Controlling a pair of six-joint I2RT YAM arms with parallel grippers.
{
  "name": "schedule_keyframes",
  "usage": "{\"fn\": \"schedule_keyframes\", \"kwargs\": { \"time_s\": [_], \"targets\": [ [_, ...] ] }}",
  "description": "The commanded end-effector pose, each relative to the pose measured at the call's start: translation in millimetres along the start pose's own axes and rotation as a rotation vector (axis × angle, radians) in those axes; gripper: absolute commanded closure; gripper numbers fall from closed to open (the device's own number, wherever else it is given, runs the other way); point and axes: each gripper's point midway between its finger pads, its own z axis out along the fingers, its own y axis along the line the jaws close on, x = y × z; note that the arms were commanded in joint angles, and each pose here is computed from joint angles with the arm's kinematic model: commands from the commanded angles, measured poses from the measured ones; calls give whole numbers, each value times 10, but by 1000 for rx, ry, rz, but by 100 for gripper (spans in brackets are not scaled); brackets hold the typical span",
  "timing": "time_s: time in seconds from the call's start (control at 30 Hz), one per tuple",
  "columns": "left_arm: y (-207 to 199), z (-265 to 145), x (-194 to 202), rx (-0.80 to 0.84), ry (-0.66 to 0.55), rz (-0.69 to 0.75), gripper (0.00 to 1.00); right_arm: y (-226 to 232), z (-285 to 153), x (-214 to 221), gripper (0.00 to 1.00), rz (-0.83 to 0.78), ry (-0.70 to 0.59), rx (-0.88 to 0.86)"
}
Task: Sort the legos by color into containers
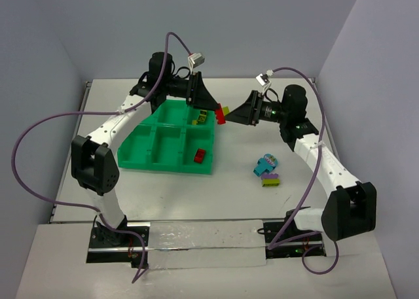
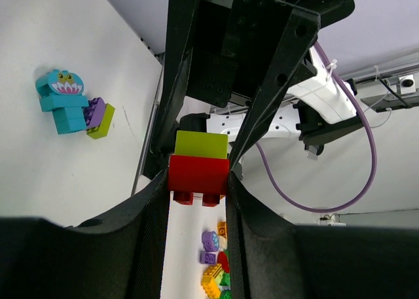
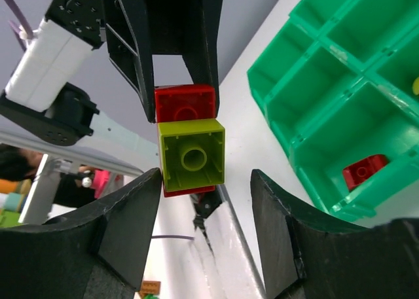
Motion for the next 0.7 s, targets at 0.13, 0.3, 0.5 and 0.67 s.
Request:
{"fn": "schedule_keyframes", "kwargs": {
  "time_s": [0.13,0.3,0.5,0.67],
  "targets": [
    [-241,-53,-17,48,0,73,100,257,8,-93,47,-48,-14,-137],
    [-218,-49,-10,46,0,67,100,331,8,-107,52,-36,-6,-173],
    [-194,-45,-6,44,1,61,100,417,17,-146,62,-42,-6,-208],
    [-188,-45,6,44,3,64,100,452,19,-164,64,-39,-9,-219]
  ]
}}
